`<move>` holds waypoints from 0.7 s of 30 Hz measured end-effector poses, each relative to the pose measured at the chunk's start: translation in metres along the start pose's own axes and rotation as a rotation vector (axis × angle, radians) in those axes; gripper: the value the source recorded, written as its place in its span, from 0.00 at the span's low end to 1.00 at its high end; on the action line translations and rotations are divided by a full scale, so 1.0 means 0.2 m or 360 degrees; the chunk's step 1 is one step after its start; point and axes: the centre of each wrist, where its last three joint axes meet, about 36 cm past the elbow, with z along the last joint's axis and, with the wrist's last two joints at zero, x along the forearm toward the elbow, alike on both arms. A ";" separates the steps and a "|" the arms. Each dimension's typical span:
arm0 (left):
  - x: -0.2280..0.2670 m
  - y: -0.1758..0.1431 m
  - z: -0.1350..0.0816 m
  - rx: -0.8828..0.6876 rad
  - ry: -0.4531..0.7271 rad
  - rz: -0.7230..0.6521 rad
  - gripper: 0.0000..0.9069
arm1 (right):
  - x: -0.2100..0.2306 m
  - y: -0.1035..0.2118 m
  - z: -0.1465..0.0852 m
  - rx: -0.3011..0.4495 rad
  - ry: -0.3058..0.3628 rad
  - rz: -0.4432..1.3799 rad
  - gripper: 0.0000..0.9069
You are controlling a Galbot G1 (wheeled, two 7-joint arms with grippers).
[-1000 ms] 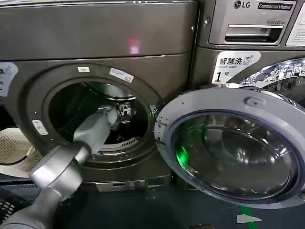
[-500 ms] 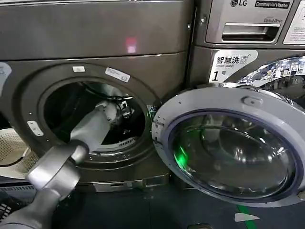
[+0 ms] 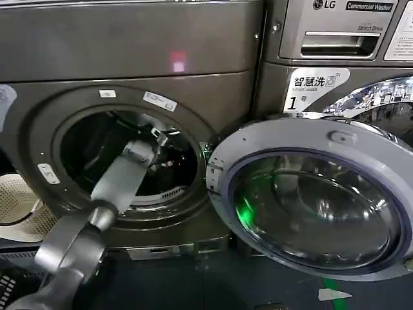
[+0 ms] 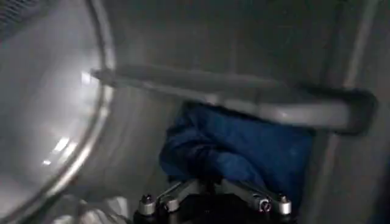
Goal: Grasp the clothes from the dryer.
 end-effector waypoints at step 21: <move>0.14 -0.26 0.04 0.0423 -0.0750 -0.0956 0.00 | -0.01 0.00 0.00 0.0004 0.0004 0.0001 1.00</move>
